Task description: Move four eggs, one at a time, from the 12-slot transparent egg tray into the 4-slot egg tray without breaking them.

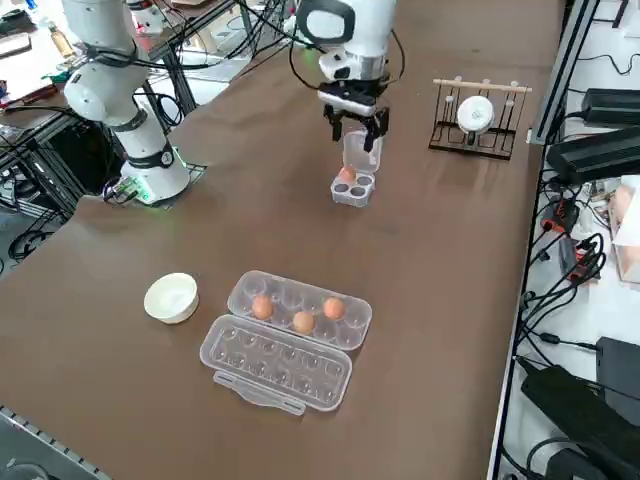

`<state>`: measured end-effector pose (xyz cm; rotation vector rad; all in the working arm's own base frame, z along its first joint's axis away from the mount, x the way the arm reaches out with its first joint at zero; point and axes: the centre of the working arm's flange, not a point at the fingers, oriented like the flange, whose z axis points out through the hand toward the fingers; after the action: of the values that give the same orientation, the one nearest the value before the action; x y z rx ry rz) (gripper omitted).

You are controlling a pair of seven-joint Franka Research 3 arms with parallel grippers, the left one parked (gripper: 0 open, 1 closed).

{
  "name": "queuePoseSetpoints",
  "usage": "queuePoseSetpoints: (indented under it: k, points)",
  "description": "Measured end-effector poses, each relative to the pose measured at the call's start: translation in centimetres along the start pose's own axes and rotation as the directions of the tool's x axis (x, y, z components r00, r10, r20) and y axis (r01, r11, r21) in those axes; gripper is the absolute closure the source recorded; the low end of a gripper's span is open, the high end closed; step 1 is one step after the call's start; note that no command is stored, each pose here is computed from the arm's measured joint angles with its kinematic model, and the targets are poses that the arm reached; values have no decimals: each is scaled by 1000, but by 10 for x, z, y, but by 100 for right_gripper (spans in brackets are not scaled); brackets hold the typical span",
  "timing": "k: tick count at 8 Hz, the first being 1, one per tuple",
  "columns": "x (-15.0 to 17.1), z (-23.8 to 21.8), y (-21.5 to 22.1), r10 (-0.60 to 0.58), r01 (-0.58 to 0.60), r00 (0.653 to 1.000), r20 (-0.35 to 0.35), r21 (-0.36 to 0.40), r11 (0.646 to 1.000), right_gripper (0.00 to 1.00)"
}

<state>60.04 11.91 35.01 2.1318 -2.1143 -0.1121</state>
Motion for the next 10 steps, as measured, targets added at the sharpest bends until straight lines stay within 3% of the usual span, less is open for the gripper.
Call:
queuePoseSetpoints:
  k: [3, 6, 10]
  points:
    - [92, -18, -17, -129, 129, 992, 8, 31, 991, 0]
    - [175, -20, -47, -73, 76, 996, -42, 60, 995, 3]
    - [272, 30, -90, -33, 36, 998, -53, 56, 998, 6]
